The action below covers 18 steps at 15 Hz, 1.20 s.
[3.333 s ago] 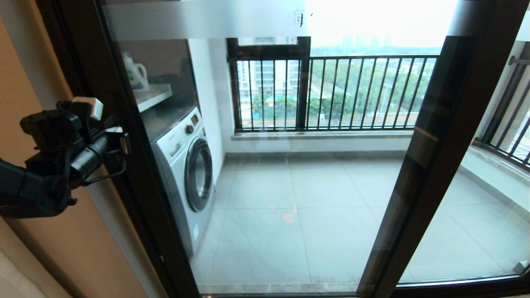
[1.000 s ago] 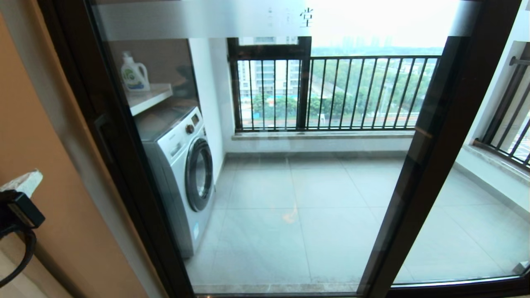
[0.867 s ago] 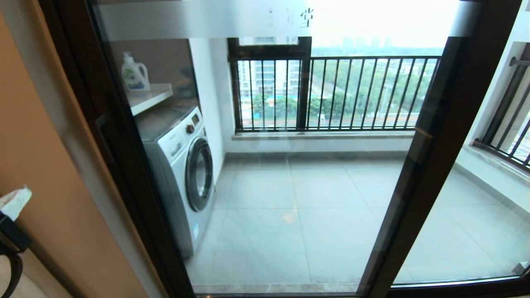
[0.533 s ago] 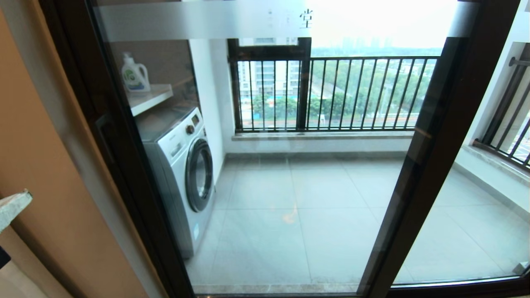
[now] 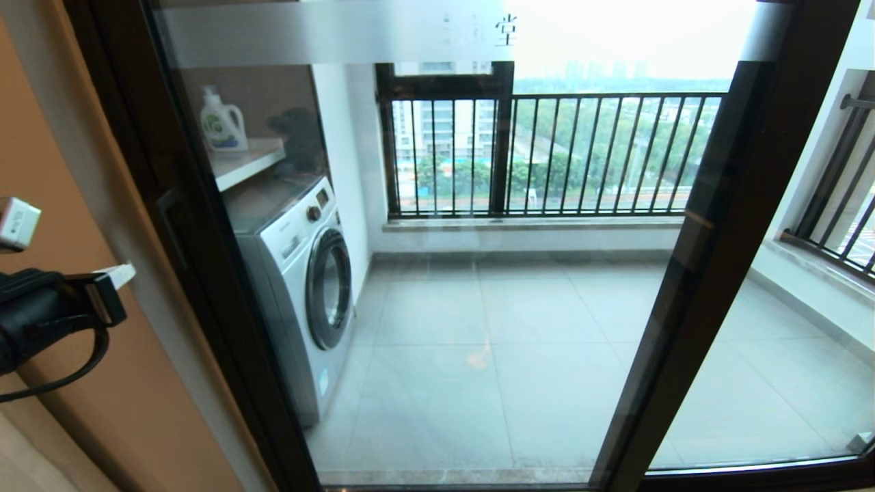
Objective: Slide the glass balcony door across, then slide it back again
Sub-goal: Close the slid door
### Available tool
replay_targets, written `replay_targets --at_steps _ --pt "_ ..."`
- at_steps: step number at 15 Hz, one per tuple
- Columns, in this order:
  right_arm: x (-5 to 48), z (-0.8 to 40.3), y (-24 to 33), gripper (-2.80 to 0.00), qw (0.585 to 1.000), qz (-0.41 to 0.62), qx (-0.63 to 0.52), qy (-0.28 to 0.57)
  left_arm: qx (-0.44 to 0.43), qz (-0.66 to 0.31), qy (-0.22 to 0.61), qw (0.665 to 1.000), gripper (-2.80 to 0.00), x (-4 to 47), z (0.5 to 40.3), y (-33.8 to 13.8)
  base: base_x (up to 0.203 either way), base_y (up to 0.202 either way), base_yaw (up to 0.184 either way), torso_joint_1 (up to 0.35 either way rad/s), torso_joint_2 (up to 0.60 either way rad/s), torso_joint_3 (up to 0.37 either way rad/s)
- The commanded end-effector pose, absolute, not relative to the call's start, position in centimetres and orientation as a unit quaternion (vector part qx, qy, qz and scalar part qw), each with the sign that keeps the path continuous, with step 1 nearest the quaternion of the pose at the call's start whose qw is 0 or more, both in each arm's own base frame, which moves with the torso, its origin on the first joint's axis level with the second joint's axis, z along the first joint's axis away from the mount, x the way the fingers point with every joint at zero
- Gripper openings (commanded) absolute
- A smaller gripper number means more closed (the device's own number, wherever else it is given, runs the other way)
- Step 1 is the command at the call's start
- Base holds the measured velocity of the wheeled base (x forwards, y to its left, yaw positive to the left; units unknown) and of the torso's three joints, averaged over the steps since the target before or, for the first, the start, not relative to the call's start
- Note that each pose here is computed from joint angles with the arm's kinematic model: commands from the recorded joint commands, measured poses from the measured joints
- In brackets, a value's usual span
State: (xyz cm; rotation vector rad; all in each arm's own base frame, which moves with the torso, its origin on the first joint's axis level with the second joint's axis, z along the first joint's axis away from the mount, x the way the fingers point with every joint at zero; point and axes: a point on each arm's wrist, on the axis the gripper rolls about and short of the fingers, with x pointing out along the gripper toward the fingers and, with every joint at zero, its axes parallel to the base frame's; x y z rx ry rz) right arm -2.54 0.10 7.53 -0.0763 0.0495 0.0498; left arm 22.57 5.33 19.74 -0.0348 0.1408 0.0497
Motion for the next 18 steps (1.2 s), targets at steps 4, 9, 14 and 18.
replay_targets --at_steps 4,9,14,18 --pt "-2.5 7.5 0.1 -2.8 0.999 0.026 -0.039 0.026 0.005 0.061 0.076 0.995 -2.8 31.1 15.4 7.9 0.0 0.0 0.0 0.0 0.0 0.0" --pt "-2.5 7.5 0.1 -2.8 0.999 0.026 -0.039 0.024 0.049 0.092 0.06 0.993 -2.8 31.7 16.1 10.3 0.0 0.0 0.0 0.0 0.0 0.0" --pt "-2.5 7.5 0.1 -2.8 0.999 0.026 -0.039 0.025 0.064 0.115 0.059 0.99 -2.8 33.1 15.7 12.5 0.0 0.0 0.0 0.0 0.0 0.0" --pt "-2.5 7.5 0.1 -2.8 0.999 0.026 -0.039 0.025 0.066 0.112 0.044 0.991 -2.8 34.2 16.2 12.8 0.0 0.0 0.0 0.0 0.0 0.0"
